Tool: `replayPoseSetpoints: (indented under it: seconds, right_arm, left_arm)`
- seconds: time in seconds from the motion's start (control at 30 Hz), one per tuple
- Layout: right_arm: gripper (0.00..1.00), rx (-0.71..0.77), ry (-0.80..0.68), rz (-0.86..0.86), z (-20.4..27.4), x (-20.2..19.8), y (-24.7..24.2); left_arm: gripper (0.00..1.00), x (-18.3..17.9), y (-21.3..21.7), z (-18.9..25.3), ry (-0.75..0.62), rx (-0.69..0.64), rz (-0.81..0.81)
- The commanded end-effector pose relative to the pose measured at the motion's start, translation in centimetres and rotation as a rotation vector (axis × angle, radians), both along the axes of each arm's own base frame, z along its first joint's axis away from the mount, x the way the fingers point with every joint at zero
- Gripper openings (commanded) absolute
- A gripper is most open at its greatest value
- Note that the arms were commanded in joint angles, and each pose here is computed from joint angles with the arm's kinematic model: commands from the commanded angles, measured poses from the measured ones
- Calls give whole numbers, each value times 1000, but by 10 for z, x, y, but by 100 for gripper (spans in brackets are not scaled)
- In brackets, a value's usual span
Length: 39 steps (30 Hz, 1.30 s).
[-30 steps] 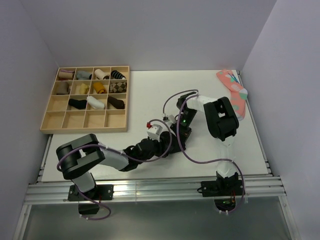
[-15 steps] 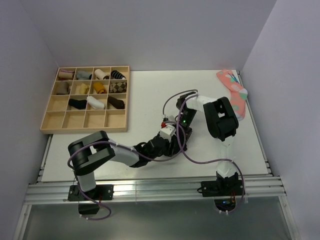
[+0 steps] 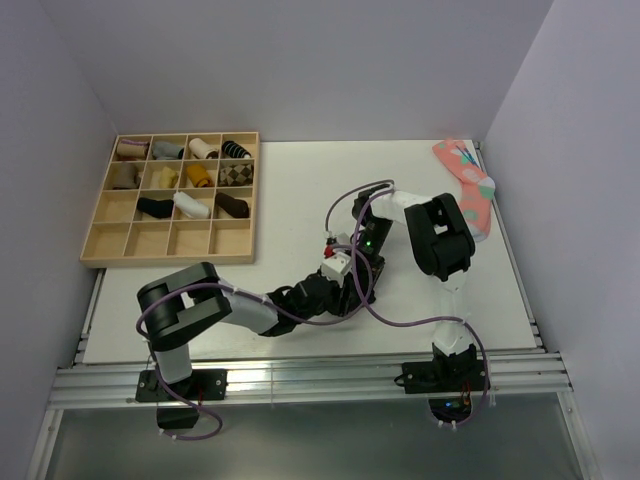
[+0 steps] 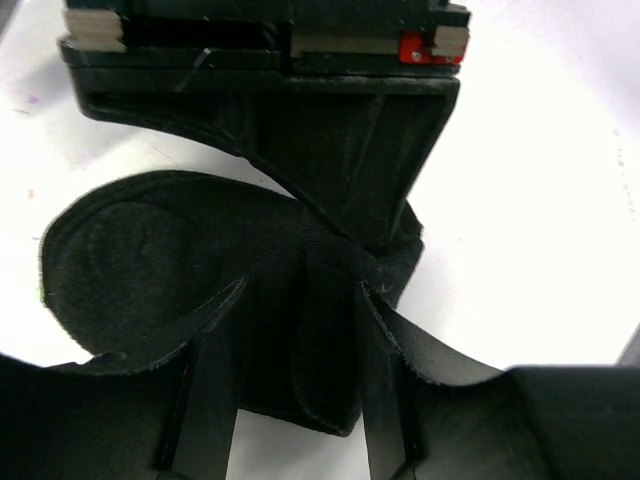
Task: Roll the socks
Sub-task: Roll the sock at the center of the board.
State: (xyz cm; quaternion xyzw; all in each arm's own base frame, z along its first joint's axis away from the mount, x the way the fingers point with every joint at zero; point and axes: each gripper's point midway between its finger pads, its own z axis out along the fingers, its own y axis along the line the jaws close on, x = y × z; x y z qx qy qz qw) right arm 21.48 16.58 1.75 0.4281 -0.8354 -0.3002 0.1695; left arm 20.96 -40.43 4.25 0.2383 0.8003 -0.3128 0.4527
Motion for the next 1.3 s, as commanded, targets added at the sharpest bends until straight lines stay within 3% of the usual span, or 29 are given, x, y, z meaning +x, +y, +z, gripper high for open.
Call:
replayPoseSetpoints:
  seconds: [0.0, 0.37, 0.47, 0.6, 0.67, 0.87, 1.13, 1.27]
  right_arm:
    - [19, -24, -87, 40, -15, 19, -1]
    - [19, -14, -116, 30, -11, 24, 3]
    - [19, -10, -122, 29, -10, 25, 4]
    - [20, -3, -125, 34, -12, 23, 4]
    - [20, 2, -131, 34, -11, 23, 5]
    - [41, 82, -210, 21, 0, 33, 11]
    - [46, 249, -376, -61, 44, 69, 0]
    - [47, 373, -450, 10, 61, 63, -14]
  left_arm:
    - [50, -29, -4, -21, 91, -5, -98]
    - [48, -52, -2, -41, 225, -57, -134]
    - [38, -56, 1, -50, 269, -64, -113]
    - [8, -59, 4, -56, 328, -89, -78]
    - [1, -61, 3, -57, 368, -117, -57]
    - [0, -75, 12, -71, 495, -153, -13]
    - [0, -88, 27, -80, 698, -256, 21]
    - [0, -92, 39, -86, 832, -314, 65]
